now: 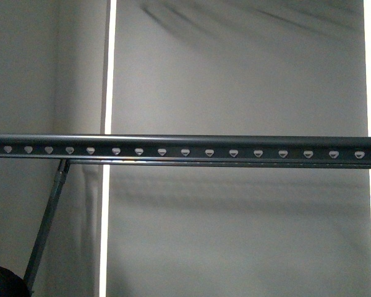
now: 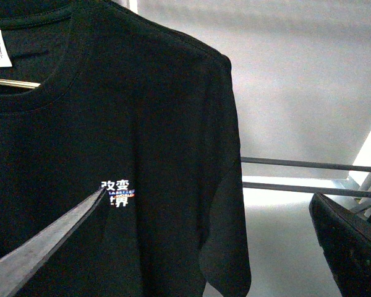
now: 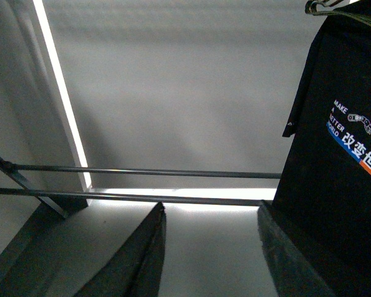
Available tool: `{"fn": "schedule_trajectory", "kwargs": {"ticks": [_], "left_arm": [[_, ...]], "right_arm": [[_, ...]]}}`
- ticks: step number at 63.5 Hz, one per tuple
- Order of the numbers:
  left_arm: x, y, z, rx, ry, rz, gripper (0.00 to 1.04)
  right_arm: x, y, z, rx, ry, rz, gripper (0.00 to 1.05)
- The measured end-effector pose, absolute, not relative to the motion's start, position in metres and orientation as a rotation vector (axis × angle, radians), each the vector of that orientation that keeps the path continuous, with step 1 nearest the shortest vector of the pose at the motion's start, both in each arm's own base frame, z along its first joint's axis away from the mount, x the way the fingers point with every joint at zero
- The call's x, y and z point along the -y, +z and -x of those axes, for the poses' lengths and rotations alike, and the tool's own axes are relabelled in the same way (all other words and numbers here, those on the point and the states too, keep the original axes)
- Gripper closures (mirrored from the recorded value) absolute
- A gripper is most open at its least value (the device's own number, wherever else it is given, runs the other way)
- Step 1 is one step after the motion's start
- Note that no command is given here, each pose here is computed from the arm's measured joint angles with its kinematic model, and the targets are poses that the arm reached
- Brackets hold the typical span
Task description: Hang clothes on hanger
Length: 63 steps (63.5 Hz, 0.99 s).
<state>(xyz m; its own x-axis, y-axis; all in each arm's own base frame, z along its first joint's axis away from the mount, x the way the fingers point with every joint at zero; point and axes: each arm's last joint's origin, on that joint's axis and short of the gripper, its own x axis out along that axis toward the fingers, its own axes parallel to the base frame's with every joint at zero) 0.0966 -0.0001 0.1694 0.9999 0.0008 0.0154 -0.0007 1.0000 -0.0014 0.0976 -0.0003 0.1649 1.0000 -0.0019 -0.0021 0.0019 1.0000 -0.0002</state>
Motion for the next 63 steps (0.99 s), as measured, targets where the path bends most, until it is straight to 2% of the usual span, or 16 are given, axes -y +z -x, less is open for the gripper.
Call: {"fn": "schedule_trajectory", "kwargs": {"ticks": [7,15,24,29,32,38,45,48,63], "left_arm": [[0.000,0.169,-0.097,0.015,0.000,0.001,0.07],[0.000,0.169,-0.097,0.015,0.001,0.001,0.07],[0.000,0.169,-0.097,0.015,0.001,0.001,0.07],[0.002,0.171,-0.100,-0.010,-0.096,0.011,0.07],[0.001,0.176,-0.104,-0.010,-0.091,0.041,0.07],[-0.004,0.208,-0.122,0.001,0.033,0.165,0.07],[-0.019,0.238,-0.154,-0.081,0.221,0.392,0.07],[-0.024,0.247,-0.179,-0.106,0.310,0.511,0.07],[-0.017,0.265,-0.254,-0.124,0.383,0.759,0.07]], "right_arm": [[0.000,0.165,-0.098,-0.002,-0.002,0.000,0.35],[0.000,0.165,-0.098,-0.002,-0.002,0.000,0.06],[0.000,0.165,-0.098,-0.002,-0.002,0.000,0.07],[0.000,0.165,-0.098,-0.002,-0.002,0.000,0.07],[0.000,0.165,-0.098,-0.002,0.000,0.000,0.07],[0.000,0.165,-0.098,-0.002,0.000,0.000,0.07],[0.000,0.165,-0.098,-0.002,0.000,0.000,0.07],[0.000,0.165,-0.098,-0.002,-0.001,0.000,0.07],[0.000,0.165,-0.098,-0.002,-0.001,0.000,0.07]]}}
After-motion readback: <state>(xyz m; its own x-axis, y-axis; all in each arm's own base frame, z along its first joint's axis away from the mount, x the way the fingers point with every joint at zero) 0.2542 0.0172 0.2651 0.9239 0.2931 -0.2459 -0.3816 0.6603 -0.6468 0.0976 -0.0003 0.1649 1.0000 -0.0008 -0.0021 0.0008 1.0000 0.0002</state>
